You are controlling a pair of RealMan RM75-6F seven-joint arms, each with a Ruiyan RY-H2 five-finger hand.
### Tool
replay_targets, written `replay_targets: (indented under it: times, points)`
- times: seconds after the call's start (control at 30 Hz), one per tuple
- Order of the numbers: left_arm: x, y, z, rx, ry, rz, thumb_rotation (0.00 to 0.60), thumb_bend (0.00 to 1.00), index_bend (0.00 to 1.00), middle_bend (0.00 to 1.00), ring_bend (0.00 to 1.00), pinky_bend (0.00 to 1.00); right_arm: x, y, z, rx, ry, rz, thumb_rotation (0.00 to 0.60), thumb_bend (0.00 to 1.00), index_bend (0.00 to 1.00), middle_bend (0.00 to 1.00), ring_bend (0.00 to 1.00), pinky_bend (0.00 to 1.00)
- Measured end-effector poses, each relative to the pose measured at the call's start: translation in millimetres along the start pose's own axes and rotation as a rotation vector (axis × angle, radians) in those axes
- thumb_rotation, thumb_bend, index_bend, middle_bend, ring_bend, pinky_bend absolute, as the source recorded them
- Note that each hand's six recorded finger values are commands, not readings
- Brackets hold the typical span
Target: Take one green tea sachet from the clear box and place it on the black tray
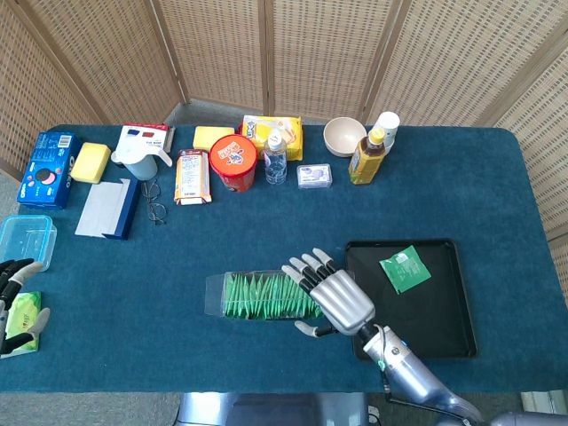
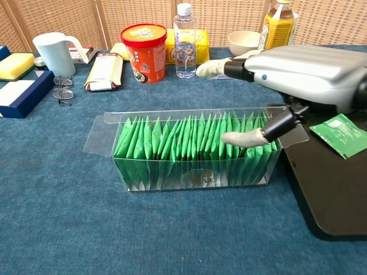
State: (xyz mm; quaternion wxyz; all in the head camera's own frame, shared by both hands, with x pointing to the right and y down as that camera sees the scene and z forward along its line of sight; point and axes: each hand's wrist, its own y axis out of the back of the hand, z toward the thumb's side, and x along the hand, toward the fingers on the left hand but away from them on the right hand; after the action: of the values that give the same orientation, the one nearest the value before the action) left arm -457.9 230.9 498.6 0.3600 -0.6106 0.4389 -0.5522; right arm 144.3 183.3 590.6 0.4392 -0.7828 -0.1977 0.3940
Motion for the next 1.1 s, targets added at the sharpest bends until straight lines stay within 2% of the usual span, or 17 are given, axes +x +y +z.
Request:
replay_targets:
  times: [0.17, 0.27, 0.4, 0.6, 0.73, 1.1]
  points:
    - [1, -2, 0, -0.004, 0.000, -0.004, 0.600, 0.30, 0.18, 0.18, 0.13, 0.25, -11, -3, 1, 0.035, -0.013, 0.003, 0.285, 0.32, 0.00, 0.05, 0.08, 0.05]
    - [1, -2, 0, -0.004, 0.000, -0.004, 0.600, 0.30, 0.18, 0.18, 0.13, 0.25, -18, -5, 1, 0.037, -0.024, 0.011, 0.287, 0.34, 0.04, 0.05, 0.08, 0.05]
    - [0, -2, -1, -0.005, 0.003, -0.004, 0.600, 0.30, 0.18, 0.18, 0.13, 0.25, -27, -4, -1, 0.051, -0.033, 0.019, 0.287, 0.39, 0.12, 0.08, 0.08, 0.05]
    - [0, -4, -3, -0.010, 0.005, -0.008, 0.600, 0.30, 0.18, 0.18, 0.13, 0.25, -38, -6, -4, 0.056, -0.043, 0.052, 0.286, 0.50, 0.32, 0.12, 0.13, 0.05]
    - [0, -4, -4, -0.012, 0.006, -0.006, 0.600, 0.30, 0.18, 0.18, 0.13, 0.25, -45, 1, -4, 0.059, -0.041, 0.048, 0.286, 0.54, 0.42, 0.12, 0.15, 0.05]
    - [-2, -5, -5, -0.019, 0.004, -0.001, 0.600, 0.30, 0.18, 0.18, 0.13, 0.25, -51, 15, -5, 0.052, -0.035, 0.036, 0.286, 0.65, 0.52, 0.14, 0.18, 0.05]
